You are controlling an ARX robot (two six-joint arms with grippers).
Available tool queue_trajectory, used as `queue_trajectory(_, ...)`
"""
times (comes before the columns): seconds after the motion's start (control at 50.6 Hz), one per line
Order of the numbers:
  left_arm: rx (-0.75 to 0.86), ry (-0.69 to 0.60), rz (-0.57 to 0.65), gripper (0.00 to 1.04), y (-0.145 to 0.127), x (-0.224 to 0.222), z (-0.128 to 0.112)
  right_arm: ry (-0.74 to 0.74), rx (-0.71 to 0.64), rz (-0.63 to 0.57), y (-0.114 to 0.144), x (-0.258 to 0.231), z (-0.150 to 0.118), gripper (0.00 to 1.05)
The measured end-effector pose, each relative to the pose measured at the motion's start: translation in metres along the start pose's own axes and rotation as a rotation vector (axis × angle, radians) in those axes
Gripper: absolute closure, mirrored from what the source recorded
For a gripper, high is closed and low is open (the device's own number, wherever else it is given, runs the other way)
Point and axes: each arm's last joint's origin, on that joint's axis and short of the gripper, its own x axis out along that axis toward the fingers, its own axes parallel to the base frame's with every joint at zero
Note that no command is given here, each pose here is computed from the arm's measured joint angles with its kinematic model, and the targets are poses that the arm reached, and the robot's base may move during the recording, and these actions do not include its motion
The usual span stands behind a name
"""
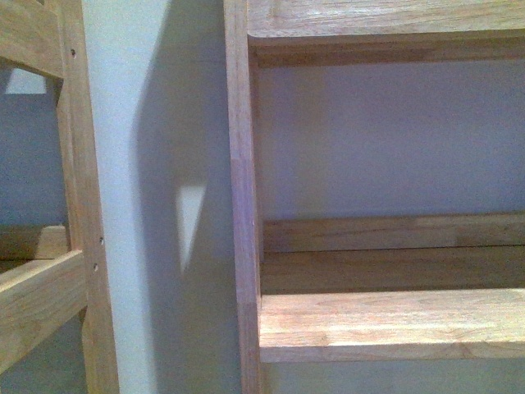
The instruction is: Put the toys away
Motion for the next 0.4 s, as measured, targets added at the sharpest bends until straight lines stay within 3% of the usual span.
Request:
queue_trajectory(0.099, 0.0, 0.0, 0.0, 0.06, 0.0, 0.0, 0.0, 0.0, 0.006, 0.0, 0.0, 0.0, 0.0, 0.0)
queue_trajectory(0.396, 0.0, 0.0, 0.0, 0.06, 0.0, 0.0, 0.0, 0.0, 0.004, 0.0, 0.0, 0.0, 0.0, 0.0)
